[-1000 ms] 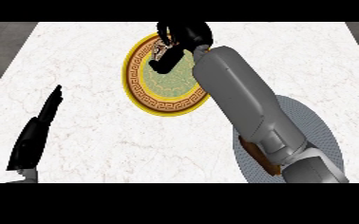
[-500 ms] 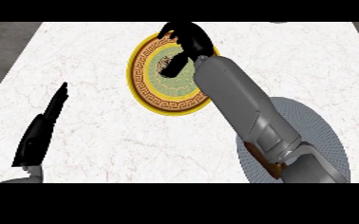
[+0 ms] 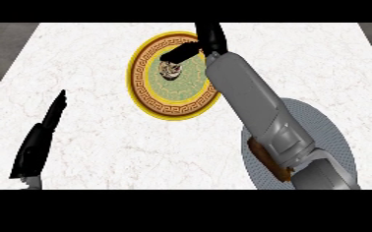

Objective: Pick the cupcake from the placemat and place it in the plate

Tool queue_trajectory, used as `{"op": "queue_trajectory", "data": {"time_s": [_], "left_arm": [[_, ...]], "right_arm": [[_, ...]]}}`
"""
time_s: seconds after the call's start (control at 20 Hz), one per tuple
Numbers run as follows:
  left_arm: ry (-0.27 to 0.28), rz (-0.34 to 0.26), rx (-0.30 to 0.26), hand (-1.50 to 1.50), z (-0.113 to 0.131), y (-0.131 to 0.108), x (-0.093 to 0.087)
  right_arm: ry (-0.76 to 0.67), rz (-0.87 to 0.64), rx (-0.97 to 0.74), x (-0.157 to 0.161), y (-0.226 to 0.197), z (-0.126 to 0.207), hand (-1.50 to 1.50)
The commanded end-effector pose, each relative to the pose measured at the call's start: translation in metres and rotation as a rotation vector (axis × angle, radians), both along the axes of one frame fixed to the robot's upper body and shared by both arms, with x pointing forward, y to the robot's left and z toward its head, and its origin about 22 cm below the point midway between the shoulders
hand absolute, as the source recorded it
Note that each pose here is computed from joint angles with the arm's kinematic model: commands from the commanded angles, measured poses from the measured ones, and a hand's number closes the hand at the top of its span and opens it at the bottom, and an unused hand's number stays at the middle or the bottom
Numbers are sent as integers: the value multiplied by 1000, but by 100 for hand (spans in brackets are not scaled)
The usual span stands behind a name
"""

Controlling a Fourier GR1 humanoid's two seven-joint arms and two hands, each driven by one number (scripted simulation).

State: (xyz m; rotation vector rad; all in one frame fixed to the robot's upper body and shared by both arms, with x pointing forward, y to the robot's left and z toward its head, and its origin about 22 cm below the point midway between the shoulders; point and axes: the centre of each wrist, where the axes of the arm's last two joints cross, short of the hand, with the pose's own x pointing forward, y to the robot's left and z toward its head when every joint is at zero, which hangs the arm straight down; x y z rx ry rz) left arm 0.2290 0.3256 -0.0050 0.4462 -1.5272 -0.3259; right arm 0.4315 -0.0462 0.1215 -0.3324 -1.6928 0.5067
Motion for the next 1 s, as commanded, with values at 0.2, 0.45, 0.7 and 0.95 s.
{"op": "queue_trajectory", "data": {"time_s": [0.2, 0.45, 0.7, 0.95], "left_arm": [[-10, 26, -4, 0, 7, 5, -8], [2, 18, -11, 0, 8, 3, -1], [-8, 12, -8, 0, 3, 6, 2], [-3, 10, -1, 0, 12, 22, -9]], "right_arm": [[-20, -113, 320, 15, -70, -7, -150], [-81, -73, 383, 22, -138, -15, -150], [-141, -42, 346, 19, -201, -21, -150], [-121, -42, 303, 12, -249, -30, -150]]}}
